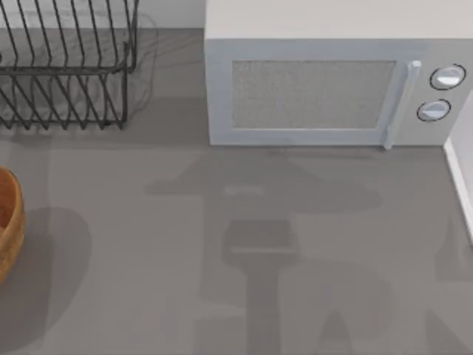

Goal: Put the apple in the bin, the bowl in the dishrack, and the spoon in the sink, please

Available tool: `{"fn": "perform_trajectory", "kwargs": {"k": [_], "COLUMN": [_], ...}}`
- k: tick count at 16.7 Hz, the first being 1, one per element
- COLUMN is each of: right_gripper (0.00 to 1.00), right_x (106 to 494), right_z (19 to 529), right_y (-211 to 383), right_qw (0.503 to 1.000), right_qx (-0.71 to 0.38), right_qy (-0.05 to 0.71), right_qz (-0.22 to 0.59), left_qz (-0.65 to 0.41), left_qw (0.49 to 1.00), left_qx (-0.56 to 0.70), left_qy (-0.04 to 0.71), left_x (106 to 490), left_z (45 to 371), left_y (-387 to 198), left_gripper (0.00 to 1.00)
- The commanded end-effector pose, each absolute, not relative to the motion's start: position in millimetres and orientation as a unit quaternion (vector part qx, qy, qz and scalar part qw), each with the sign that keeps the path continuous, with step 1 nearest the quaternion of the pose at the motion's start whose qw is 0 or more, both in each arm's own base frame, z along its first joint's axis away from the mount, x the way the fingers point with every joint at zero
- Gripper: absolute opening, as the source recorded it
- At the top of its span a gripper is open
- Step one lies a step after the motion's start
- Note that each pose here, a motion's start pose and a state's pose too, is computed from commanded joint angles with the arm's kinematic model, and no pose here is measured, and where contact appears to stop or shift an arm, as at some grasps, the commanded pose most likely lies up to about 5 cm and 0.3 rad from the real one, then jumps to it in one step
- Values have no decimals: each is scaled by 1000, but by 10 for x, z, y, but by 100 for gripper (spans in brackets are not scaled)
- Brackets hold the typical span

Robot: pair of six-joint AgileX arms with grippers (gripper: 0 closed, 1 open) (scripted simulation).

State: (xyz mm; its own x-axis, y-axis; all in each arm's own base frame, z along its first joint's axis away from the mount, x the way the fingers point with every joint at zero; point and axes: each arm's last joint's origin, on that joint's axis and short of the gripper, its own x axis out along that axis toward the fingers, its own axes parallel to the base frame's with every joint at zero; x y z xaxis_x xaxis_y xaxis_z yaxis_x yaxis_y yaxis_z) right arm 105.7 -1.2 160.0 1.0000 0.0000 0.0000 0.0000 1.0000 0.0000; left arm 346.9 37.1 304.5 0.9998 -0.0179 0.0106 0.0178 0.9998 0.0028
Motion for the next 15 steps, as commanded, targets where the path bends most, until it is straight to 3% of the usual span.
{"fn": "perform_trajectory", "kwargs": {"k": [6, 12, 15], "right_gripper": [100, 100, 100], "right_x": [1057, 1057, 1057], "right_z": [1600, 1600, 1600], "right_y": [-12, -12, -12], "right_qw": [1000, 1000, 1000], "right_qx": [0, 0, 0], "right_qy": [0, 0, 0], "right_qz": [0, 0, 0], "left_qz": [-10, -10, -10], "left_qw": [1000, 1000, 1000], "left_qx": [1, 0, 0], "left_qy": [-3, 0, 0], "left_x": [3798, 3813, 3813], "left_z": [2257, 2180, 2180], "left_y": [265, 252, 252], "left_gripper": [0, 0, 23]}}
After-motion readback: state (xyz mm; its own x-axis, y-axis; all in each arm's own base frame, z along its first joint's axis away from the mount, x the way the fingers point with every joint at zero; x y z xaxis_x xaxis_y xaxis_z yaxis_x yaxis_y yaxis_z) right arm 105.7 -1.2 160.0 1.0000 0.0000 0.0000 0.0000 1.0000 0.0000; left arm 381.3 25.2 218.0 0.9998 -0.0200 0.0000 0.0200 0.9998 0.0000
